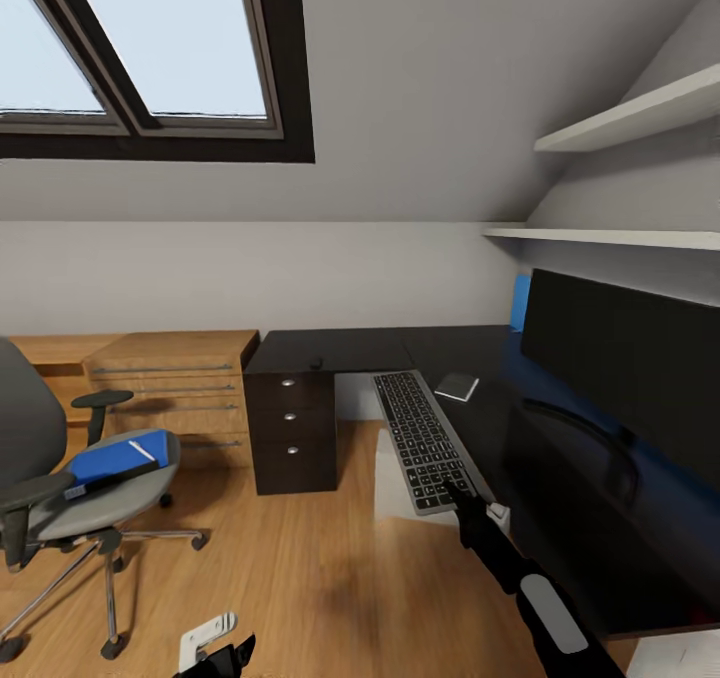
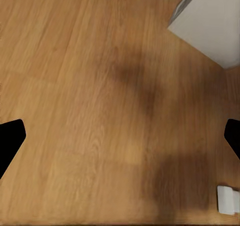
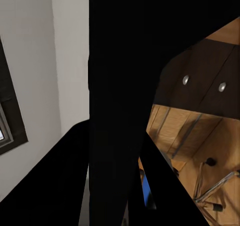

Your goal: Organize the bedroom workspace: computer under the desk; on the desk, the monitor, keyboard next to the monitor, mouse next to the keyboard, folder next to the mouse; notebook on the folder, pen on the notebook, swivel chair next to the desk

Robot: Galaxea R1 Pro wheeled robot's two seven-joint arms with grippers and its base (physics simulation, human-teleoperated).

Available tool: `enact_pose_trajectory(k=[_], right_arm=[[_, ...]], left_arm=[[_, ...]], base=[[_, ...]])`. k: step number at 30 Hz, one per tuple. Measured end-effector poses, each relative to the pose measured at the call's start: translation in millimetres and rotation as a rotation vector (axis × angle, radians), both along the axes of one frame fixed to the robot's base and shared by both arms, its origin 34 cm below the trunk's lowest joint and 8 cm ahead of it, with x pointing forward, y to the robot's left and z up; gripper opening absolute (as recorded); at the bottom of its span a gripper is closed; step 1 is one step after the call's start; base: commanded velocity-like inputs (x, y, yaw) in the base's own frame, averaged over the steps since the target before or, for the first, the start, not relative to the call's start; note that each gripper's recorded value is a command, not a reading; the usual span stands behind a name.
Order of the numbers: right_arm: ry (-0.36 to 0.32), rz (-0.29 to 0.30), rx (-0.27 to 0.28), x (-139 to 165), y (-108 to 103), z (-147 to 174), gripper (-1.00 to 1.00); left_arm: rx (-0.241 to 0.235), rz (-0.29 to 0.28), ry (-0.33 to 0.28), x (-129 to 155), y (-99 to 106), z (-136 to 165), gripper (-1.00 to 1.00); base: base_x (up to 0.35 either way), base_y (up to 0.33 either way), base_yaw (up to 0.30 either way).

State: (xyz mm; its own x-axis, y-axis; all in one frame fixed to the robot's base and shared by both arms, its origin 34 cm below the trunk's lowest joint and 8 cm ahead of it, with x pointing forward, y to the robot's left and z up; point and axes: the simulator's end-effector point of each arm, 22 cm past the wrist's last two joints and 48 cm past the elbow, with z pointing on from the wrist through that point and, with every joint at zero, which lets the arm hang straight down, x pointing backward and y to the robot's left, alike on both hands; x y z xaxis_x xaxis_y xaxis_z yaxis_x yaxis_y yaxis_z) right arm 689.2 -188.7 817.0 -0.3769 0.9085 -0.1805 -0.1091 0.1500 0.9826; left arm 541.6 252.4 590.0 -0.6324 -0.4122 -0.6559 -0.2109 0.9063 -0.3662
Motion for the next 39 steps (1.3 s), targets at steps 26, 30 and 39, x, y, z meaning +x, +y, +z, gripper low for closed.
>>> enact_pose_trajectory(k=[26,30,39], right_arm=[[0.008,-0.001,-0.003,-0.6,-1.8,-3.9,-1.00],[0.024,0.000,-0.008,-1.6,0.7,-8.4,-1.00],[0.008,0.007,-0.019,-2.3,-2.9,-6.2,-1.00]], left_arm=[[0.000,-0.001,0.000,-0.1,-0.5,-0.3,1.00],[-0.003,0.015,0.003,-2.4,1.8,-3.2,1.00],[0.020,0.065,-0.023,-0.8,29.1,-0.2,1.00]], base=[[-0.062,-0.057,0.000],[-0.024,-0.021,0.000],[0.000,0.000,0.000]])
